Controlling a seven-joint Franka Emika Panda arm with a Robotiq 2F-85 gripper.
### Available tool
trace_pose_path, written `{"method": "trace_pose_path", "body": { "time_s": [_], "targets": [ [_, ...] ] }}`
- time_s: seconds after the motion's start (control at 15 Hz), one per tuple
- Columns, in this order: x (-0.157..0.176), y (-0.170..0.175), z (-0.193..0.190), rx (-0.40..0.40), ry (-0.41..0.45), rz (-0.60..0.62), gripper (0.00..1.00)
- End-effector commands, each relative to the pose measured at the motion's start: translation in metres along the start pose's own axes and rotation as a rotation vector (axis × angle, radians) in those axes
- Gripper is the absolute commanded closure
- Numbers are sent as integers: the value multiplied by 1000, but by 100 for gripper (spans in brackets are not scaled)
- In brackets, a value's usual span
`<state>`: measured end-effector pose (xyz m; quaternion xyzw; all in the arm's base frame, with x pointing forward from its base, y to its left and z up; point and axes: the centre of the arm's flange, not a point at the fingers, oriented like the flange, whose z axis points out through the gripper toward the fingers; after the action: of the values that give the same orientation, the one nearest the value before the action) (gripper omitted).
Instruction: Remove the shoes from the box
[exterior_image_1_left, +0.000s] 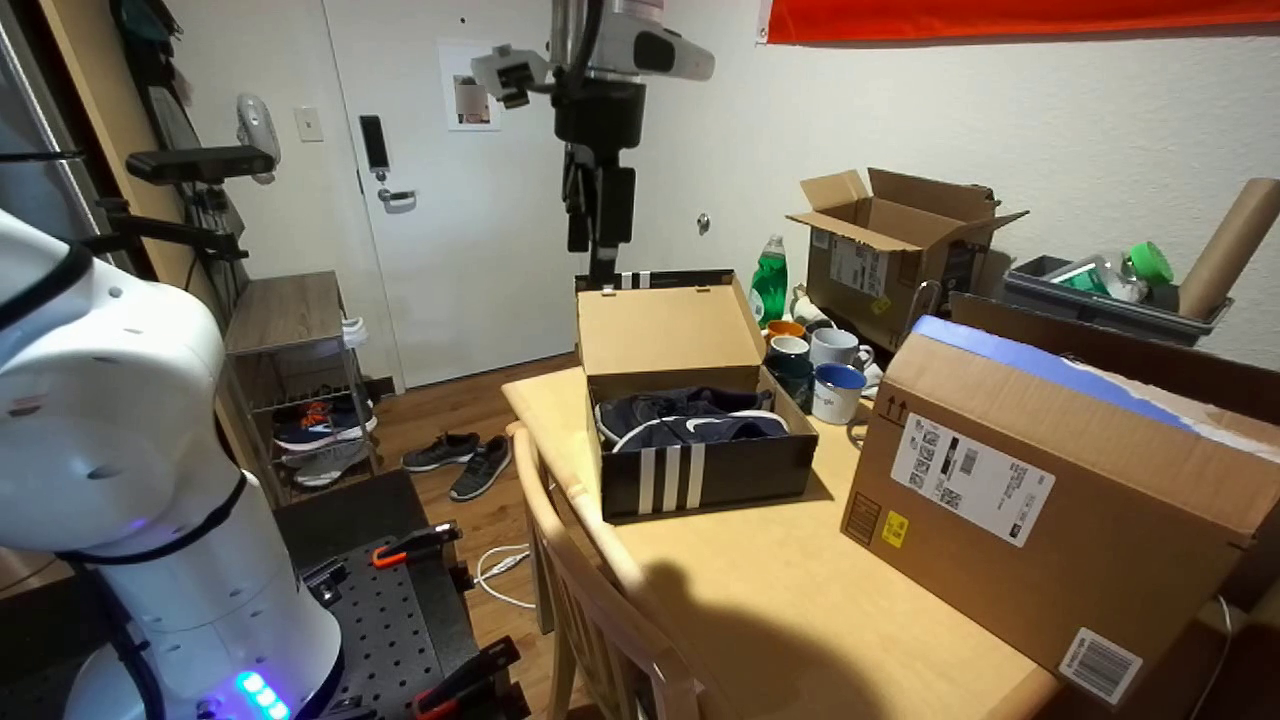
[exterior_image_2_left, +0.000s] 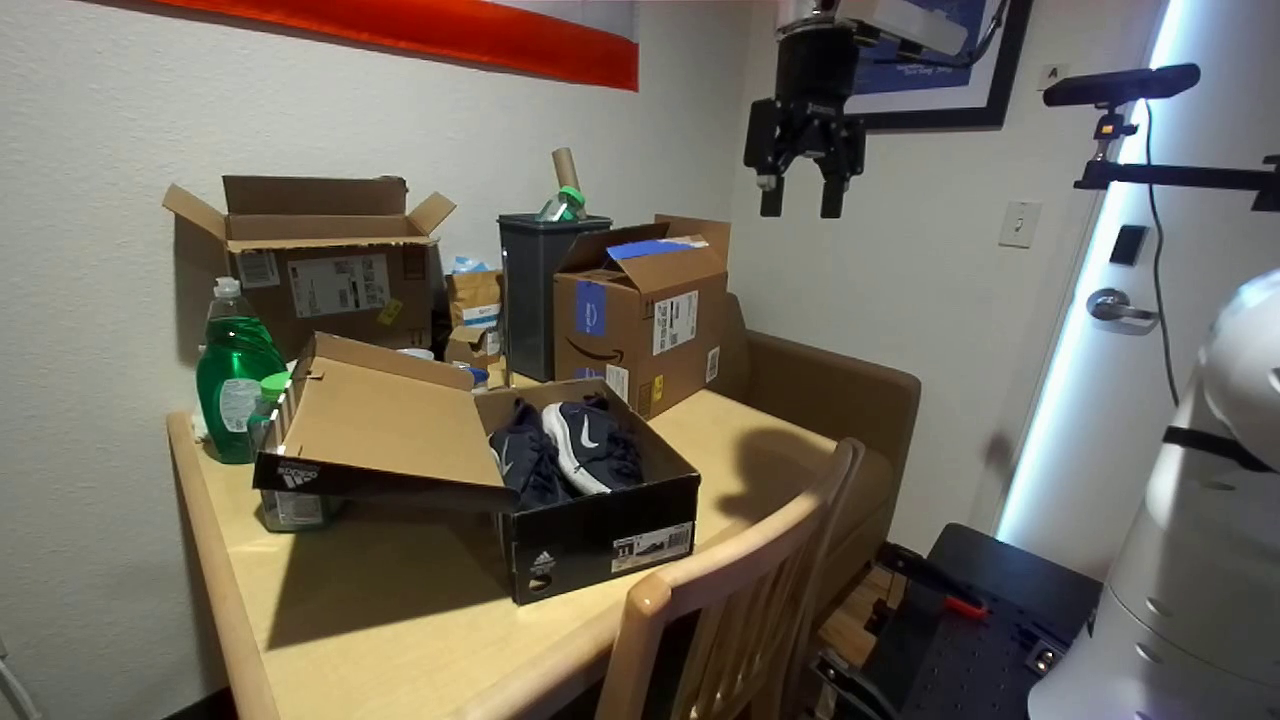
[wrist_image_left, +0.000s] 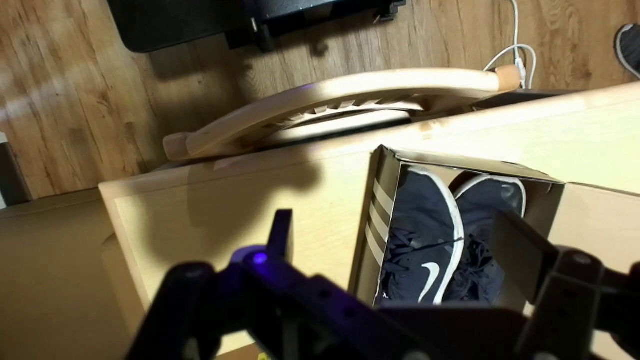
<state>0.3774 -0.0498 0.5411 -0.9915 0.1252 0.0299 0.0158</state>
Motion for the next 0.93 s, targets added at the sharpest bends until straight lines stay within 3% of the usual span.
{"method": "trace_pose_path", "body": {
  "time_s": [0.0,0.87],
  "targets": [
    [29,-13,-16,-16,-14,6,0],
    [93,-37,-13,-42,-55,-23,0]
  ]
}}
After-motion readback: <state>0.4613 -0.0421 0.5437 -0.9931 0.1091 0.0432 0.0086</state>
